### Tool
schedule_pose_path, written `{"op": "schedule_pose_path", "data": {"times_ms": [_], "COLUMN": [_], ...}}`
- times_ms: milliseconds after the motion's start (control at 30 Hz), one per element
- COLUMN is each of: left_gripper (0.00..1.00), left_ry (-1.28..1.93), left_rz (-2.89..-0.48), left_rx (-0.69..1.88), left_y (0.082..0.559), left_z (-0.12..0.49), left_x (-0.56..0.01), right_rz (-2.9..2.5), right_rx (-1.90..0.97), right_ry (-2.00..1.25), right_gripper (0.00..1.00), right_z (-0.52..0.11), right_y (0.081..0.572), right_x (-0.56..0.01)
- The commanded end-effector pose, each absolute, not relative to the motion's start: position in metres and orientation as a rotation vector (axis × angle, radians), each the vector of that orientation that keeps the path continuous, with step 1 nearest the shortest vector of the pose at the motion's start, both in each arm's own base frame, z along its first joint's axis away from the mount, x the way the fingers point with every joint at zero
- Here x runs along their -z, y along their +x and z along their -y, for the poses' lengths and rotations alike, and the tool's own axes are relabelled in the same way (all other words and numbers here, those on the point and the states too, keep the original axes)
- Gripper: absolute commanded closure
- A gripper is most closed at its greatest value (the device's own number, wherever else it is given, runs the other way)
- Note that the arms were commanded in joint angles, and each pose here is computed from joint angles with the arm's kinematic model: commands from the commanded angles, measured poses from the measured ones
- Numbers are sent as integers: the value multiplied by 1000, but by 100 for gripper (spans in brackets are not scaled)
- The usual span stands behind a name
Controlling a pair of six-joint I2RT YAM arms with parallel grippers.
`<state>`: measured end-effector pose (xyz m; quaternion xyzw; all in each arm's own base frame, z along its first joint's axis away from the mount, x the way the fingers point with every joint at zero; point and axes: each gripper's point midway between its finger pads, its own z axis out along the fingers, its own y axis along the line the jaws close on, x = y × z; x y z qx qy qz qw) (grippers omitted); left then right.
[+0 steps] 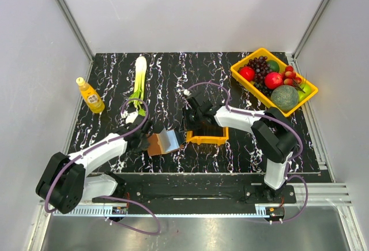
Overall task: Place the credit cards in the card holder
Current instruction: Open the card holder at the center of the board.
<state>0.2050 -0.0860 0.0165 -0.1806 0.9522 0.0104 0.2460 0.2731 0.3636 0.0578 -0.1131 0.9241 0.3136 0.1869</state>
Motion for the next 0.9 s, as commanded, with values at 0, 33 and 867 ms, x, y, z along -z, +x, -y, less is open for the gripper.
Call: {"op": "schedule_pose_path", "data": {"times_ms": [0,33,867], "left_gripper": [100,100,100], "left_ry": [-488,-488,-486], "left_rz": [-2561,-2561,-2556], "left_rx": [37,38,53], "left_y": [213,212,213], "left_z": [93,93,94], "left_x": [-22,-22,-22], "right_rz": [-2590,-2590,-2480], "right_rx": [-882,-890,-1089], "right_ry": [-360,-370,-375], "right_gripper": [100,100,100], "right_z": [-370,-372,-395], "right_y": [274,273,263], "right_x": [-58,-58,-118]}}
